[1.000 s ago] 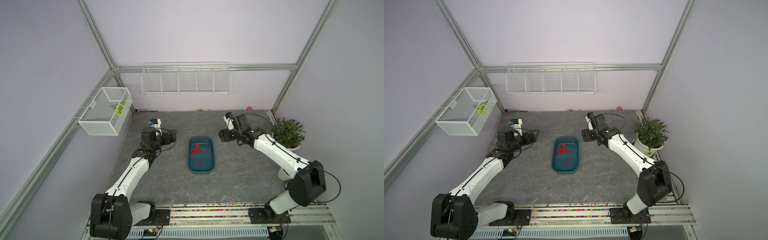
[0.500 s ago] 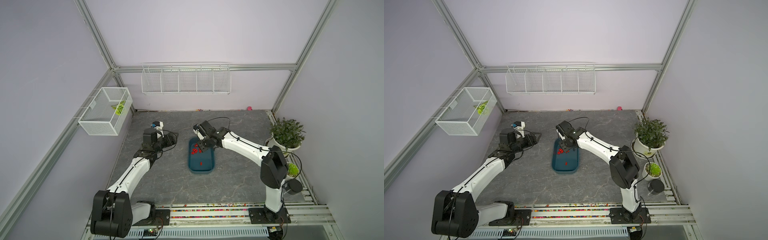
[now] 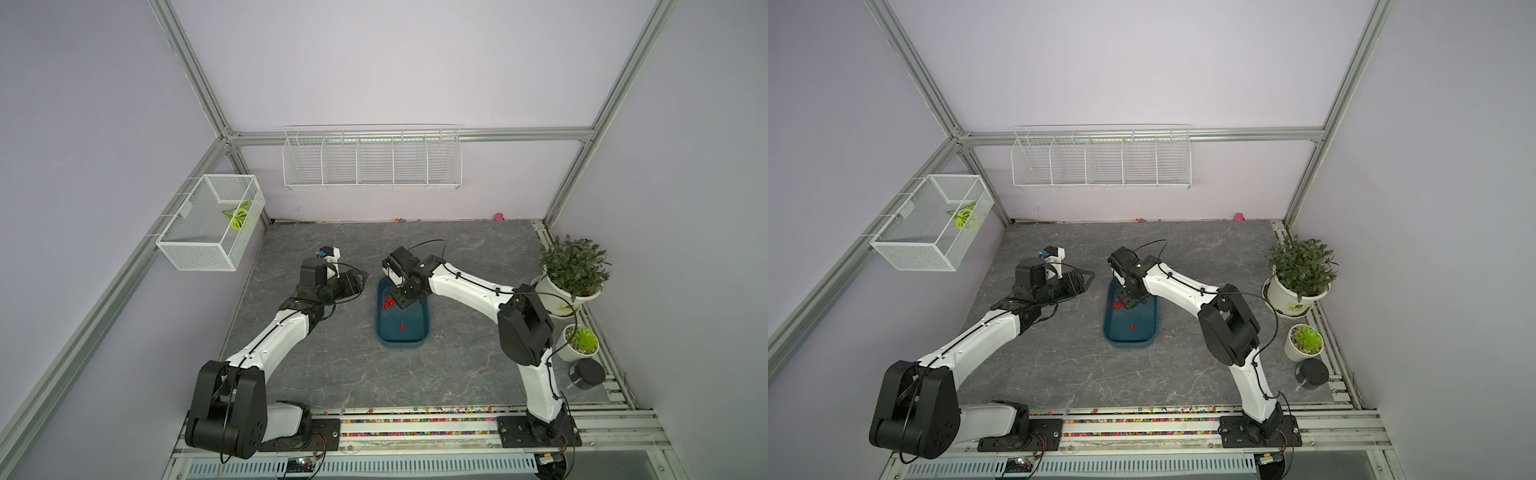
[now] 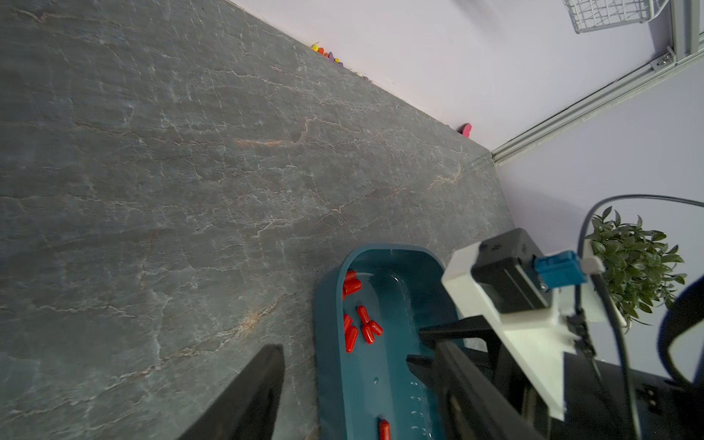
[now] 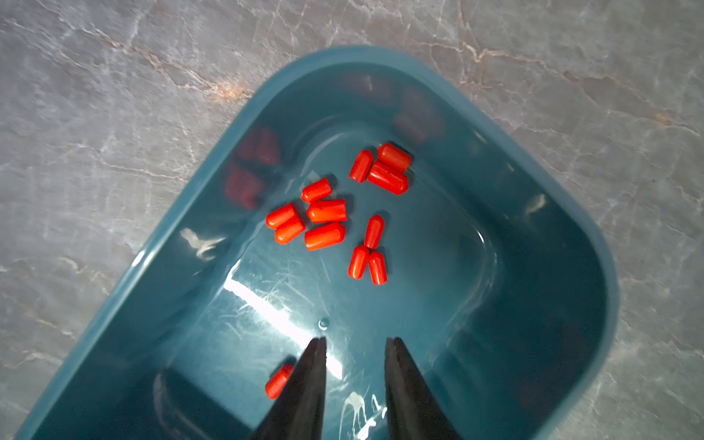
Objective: Take the screw protection sleeves out of the storage box
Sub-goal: Pick up the screw protection sleeve from the storage box.
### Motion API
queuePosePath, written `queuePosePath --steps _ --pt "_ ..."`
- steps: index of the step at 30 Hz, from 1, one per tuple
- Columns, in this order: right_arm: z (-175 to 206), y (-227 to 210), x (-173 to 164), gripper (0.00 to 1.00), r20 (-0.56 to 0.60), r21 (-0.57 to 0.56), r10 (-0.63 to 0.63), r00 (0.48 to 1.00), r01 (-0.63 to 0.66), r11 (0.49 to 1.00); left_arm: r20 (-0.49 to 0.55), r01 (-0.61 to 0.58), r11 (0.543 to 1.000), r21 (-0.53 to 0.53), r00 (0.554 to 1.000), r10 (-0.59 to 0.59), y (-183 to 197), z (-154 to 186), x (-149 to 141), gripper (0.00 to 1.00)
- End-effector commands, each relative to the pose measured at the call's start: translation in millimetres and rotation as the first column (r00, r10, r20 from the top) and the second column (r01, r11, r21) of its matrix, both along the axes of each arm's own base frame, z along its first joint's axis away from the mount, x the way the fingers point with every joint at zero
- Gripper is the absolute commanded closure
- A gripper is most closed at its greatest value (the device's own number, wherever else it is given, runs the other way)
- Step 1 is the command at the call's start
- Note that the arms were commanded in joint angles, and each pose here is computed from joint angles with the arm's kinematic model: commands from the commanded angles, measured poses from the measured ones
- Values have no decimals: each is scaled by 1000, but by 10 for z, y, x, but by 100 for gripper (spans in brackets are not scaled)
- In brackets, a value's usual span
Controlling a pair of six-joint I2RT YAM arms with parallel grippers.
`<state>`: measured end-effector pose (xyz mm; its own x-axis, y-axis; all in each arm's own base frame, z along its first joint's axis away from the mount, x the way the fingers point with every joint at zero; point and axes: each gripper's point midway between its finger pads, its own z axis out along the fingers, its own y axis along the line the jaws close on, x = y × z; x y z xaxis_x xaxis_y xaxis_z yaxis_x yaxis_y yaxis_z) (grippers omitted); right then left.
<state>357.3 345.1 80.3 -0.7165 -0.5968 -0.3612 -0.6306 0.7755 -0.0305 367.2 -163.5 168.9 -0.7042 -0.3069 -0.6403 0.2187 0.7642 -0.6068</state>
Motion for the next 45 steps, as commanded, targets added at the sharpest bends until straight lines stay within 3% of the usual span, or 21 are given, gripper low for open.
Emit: queuePosePath --steps 1,7,16,45 --pt "-46 -48 53 75 2 -53 6 1000 -6 999 21 4 1000 -31 1000 -3 -67 55 58 34" --pt "-78 -102 151 79 24 -119 -11 1000 14 993 19 4 999 -32 1000 -3 -78 47 60 35" --pt "-327 -150 144 81 -61 -160 -38 997 28 987 16 1 1000 -31 1000 0 -77 38 60 37" --pt "-504 -103 103 71 -180 -120 -54 982 32 992 -34 -21 999 -28 999 20 -71 -69 112 38"
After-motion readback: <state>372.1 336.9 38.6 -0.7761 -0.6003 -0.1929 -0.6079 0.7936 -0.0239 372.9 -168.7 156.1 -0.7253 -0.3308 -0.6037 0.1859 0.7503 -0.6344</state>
